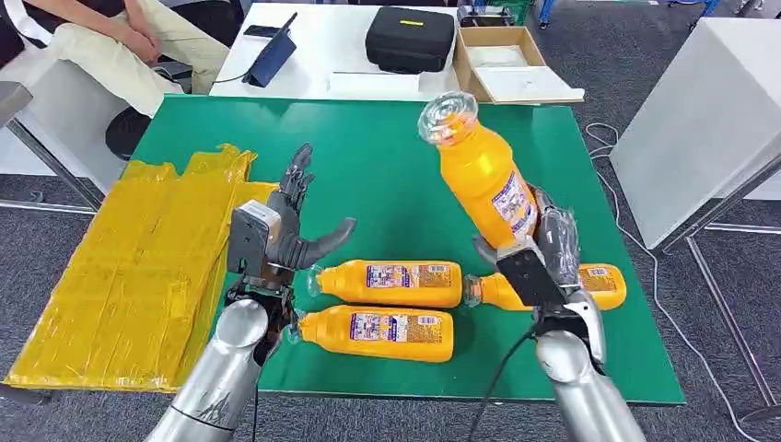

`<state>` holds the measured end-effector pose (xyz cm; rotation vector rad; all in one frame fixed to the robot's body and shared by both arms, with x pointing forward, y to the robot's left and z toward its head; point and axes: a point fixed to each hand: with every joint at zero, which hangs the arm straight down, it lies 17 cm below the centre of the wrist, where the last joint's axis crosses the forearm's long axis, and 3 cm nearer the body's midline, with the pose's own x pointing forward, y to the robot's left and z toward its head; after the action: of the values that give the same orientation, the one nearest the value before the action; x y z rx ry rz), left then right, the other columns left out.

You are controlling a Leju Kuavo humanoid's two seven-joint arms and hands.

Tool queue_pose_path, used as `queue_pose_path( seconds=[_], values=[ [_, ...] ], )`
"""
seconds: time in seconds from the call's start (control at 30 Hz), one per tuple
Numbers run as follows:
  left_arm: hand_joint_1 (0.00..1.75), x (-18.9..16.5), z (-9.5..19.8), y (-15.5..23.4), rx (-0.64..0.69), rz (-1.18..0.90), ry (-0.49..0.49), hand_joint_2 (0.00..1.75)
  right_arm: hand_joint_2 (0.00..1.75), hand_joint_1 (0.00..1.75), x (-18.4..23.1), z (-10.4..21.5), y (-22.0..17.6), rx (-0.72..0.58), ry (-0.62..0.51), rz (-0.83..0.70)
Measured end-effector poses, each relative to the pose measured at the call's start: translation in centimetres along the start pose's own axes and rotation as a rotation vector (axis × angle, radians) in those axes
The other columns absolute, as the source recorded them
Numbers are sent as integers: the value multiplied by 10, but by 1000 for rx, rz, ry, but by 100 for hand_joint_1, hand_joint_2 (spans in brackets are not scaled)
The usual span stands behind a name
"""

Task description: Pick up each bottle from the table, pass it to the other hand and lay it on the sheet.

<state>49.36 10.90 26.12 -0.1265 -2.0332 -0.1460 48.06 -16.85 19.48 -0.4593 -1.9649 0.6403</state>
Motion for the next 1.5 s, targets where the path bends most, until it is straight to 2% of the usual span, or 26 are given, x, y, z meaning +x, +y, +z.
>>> queue_pose_path(
  seconds=[0.37,0.7,1.03,1.5],
  values=[
    [0,14,-9,-12,-36,27,-29,175,175,175,4,-13,23,-6,24,-94],
    [0,48,-29,-39,-112,72,-80,175,175,175,25,-33,37,-45,-14,-203],
    [0,61,-35,-49,-138,89,-103,175,175,175,61,-44,96,84,-36,-296],
    [0,70,-41,-53,-148,104,-113,175,175,175,96,-48,148,209,-79,-259]
  ],
)
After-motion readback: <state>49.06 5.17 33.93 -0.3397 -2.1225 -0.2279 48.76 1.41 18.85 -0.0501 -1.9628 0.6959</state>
